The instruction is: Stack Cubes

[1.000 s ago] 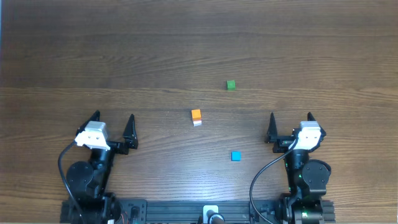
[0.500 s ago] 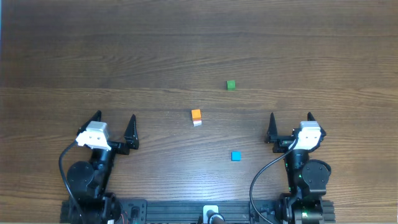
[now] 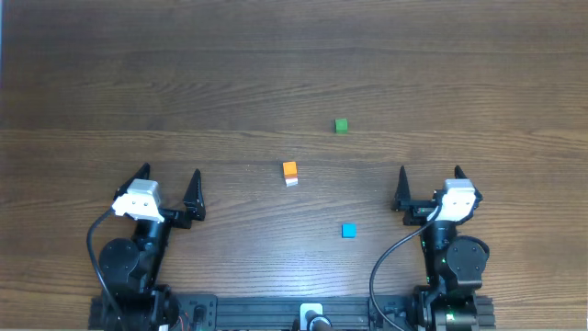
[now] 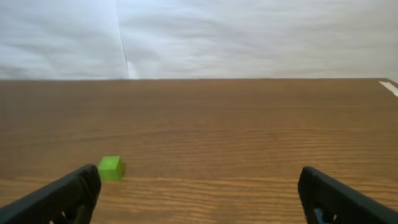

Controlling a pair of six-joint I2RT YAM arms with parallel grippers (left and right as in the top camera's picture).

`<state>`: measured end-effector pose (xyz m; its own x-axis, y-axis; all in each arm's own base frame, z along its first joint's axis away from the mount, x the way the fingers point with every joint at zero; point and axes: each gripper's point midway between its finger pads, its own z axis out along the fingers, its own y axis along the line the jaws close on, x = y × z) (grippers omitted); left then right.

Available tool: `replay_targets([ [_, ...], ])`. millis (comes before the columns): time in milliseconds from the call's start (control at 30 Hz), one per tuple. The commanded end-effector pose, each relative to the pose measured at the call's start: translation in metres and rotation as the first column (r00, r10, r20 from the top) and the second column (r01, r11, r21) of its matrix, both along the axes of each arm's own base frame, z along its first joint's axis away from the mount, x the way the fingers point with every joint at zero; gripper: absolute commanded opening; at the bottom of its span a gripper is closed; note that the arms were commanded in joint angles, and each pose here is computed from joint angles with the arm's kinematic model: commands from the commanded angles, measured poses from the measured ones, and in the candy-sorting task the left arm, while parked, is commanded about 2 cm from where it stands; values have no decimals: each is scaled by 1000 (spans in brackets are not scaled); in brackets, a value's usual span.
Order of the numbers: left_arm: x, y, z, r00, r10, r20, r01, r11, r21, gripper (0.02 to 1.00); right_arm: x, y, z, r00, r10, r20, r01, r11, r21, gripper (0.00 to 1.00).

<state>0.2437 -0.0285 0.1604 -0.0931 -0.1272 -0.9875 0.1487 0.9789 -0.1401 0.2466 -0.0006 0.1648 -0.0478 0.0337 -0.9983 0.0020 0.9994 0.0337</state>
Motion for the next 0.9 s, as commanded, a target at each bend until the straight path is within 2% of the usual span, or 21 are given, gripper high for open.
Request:
replay_targets([
  [33,-1,-3,0,1000,-15,7,15,1000,14,998,-1,9,25,994,51,101,-59,995,85,991],
  [133,-1,-3,0,1000,-14,7,14,1000,14,998,-5,21,49,979,122,163,-134,989,64,993],
  [467,-1,-3,0,1000,-14,7,14,1000,14,1000,-15,28,128,980,162,114,-163,987,2,993],
  [567,-1,-2,0,1000,-14,7,14,1000,14,1000,-7,33,152,980,193,56,-193,981,0,993],
  [700,-1,-3,0,1000,-14,7,14,1000,14,1000,19,45,173,963,258,-84,-255,966,37,993],
  [900,-1,-2,0,1000,-14,7,14,1000,14,1000,74,79,164,879,336,-338,-329,941,82,993],
])
